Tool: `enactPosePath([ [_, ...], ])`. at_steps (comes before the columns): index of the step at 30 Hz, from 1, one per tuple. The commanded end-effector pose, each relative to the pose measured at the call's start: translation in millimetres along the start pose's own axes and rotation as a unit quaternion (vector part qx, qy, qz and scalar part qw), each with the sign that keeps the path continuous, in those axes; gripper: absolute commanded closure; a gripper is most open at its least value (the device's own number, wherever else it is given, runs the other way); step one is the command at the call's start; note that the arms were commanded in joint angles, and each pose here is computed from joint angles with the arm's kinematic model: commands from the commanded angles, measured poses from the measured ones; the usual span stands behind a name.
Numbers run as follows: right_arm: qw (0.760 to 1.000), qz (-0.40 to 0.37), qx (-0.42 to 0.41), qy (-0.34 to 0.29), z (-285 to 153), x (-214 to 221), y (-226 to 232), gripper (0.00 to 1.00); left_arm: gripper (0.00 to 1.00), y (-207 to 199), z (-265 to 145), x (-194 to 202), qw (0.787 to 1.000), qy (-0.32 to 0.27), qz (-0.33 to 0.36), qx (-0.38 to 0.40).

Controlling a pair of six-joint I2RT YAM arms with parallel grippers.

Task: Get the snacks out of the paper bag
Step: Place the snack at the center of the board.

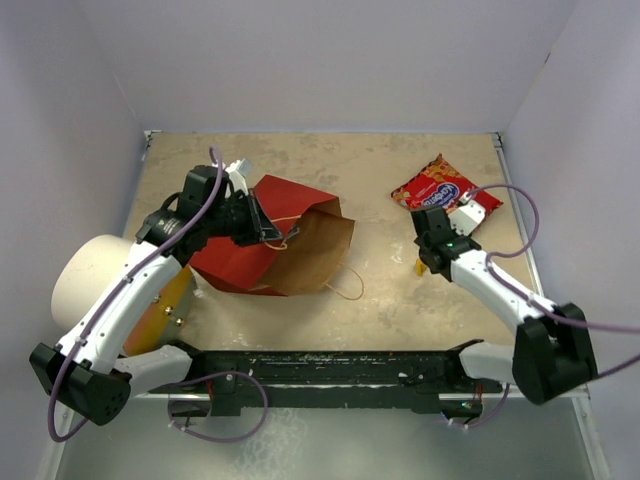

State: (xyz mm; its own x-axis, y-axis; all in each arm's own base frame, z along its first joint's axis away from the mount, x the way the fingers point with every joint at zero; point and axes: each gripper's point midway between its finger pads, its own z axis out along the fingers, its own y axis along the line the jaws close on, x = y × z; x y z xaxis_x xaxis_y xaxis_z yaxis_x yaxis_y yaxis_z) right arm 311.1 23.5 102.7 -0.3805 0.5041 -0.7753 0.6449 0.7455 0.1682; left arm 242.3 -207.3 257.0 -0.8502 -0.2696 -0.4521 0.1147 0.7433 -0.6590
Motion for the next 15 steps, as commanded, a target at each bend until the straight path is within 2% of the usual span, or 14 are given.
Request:
enactPosePath([
  [1, 0.99, -0.023, -0.138, -0.008, -28, -17, 36, 0.47, 1.0, 5, -16, 11, 1.0, -0.004, 0.015, -0.004],
  [3, 0.973, -0.04, -0.226, -0.004, -46, -15, 57, 0.4, 1.0, 7, -20, 15, 1.0, -0.003, 0.014, -0.006],
  [5, 0.941, -0.047, -0.336, -0.001, -75, -14, 83, 0.35, 1.0, 7, -22, 17, 1.0, -0.005, 0.016, -0.002],
  [8, 0.886, -0.056, -0.461, -0.02, -121, -12, 105, 0.33, 1.0, 1, -22, 15, 1.0, -0.009, 0.016, 0.013],
  [12, 0.823, -0.084, -0.561, -0.042, -177, 1, 124, 0.33, 1.0, -14, -18, 7, 0.999, -0.017, 0.013, 0.048],
  [15, 0.783, -0.097, -0.614, -0.031, -209, 23, 137, 0.33, 1.0, -25, -13, 0, 0.997, -0.021, 0.007, 0.071],
])
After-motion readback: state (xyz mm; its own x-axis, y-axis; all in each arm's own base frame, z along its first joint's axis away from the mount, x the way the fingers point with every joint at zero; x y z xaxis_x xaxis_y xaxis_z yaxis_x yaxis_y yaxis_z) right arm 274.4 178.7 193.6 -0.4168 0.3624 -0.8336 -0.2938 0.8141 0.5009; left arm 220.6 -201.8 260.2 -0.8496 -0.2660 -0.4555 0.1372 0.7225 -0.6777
